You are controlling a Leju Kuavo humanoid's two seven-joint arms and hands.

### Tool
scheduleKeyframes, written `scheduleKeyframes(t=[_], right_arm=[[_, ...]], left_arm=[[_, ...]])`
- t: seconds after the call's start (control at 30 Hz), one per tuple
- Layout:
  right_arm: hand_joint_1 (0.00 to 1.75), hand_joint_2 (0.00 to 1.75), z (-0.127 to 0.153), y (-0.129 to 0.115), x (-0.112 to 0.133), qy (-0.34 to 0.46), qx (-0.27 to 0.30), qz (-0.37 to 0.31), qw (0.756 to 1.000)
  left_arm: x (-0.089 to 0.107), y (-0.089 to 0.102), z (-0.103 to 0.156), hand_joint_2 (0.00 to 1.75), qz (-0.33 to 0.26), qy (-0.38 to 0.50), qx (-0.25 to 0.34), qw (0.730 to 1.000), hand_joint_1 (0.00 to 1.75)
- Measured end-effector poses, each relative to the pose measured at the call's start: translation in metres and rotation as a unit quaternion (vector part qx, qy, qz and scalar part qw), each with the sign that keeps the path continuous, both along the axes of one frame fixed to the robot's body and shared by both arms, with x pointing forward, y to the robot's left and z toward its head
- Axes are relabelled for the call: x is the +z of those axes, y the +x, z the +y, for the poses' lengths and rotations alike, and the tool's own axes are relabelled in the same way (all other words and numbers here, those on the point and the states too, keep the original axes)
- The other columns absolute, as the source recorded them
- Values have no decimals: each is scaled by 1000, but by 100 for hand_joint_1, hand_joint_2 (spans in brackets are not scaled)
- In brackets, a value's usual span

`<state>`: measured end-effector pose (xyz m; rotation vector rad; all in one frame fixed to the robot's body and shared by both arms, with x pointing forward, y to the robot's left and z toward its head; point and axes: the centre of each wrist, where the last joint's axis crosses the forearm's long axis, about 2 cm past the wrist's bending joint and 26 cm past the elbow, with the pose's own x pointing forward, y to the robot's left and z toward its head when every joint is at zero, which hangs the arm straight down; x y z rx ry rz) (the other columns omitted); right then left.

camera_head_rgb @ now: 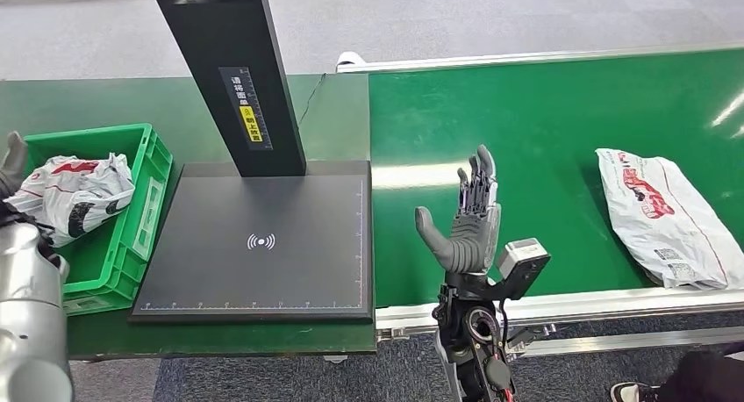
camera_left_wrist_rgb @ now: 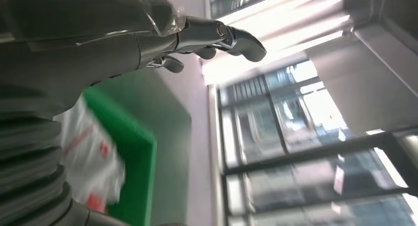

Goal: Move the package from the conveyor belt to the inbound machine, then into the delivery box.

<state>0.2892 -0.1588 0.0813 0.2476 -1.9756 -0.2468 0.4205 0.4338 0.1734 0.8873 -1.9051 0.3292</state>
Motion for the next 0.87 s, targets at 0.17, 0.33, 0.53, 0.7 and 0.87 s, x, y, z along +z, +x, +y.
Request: scheduleKeyframes(t=[0.17, 0.33, 0.53, 0.7, 0.87], right_arm=[[0, 175, 2, -9, -5, -58, -17, 6, 998], [0, 175, 6, -25, -13, -109, -18, 18, 994], [0, 175, 6, -44, -19, -125, -11, 29, 992], [0, 175, 9, -51, -19, -130, -5, 29, 991], [0, 175, 11, -54, -19, -134, -1, 30, 991]], left_arm=[[-61, -66, -85, 175, -83, -125, -133, 980, 0], [-73, -131, -171, 175, -121, -192, -240, 944, 0], [-72, -171, -212, 175, -109, -175, -294, 933, 0], [-75, -184, -228, 175, -89, -159, -308, 934, 0], [-77, -191, -235, 175, -62, -137, -318, 936, 0]])
